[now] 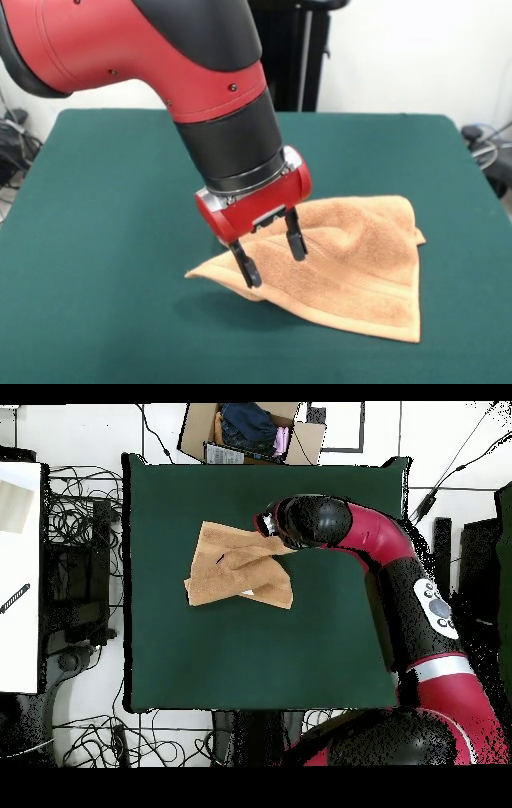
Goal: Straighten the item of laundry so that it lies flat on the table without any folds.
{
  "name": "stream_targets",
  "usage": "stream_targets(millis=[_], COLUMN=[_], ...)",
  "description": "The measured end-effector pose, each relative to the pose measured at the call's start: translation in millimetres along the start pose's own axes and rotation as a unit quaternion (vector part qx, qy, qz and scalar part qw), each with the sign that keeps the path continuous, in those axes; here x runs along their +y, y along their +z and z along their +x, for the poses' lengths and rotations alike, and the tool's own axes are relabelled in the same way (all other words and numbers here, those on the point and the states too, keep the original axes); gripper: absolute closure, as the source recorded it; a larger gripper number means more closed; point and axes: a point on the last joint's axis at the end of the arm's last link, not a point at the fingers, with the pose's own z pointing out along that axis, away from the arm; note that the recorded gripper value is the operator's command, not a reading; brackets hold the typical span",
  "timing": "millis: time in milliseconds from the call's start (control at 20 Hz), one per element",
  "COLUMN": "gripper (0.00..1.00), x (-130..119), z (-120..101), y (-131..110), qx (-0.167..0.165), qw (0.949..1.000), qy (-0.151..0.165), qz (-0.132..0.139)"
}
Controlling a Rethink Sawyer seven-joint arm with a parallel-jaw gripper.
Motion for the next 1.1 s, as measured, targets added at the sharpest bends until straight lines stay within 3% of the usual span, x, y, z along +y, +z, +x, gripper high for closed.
stream_targets(millis=[450, 850, 1100], gripper=[0.00, 0.00, 0.00], x=[10, 48, 67], z=[-10, -44, -63], y=[-37, -100, -116], qx=[0.011, 0.044, 0.042], qw=[0.9999, 0.9981, 0.9973], qy=[-0.012, -0.043, -0.059], qz=[0.005, 0.003, 0.011])
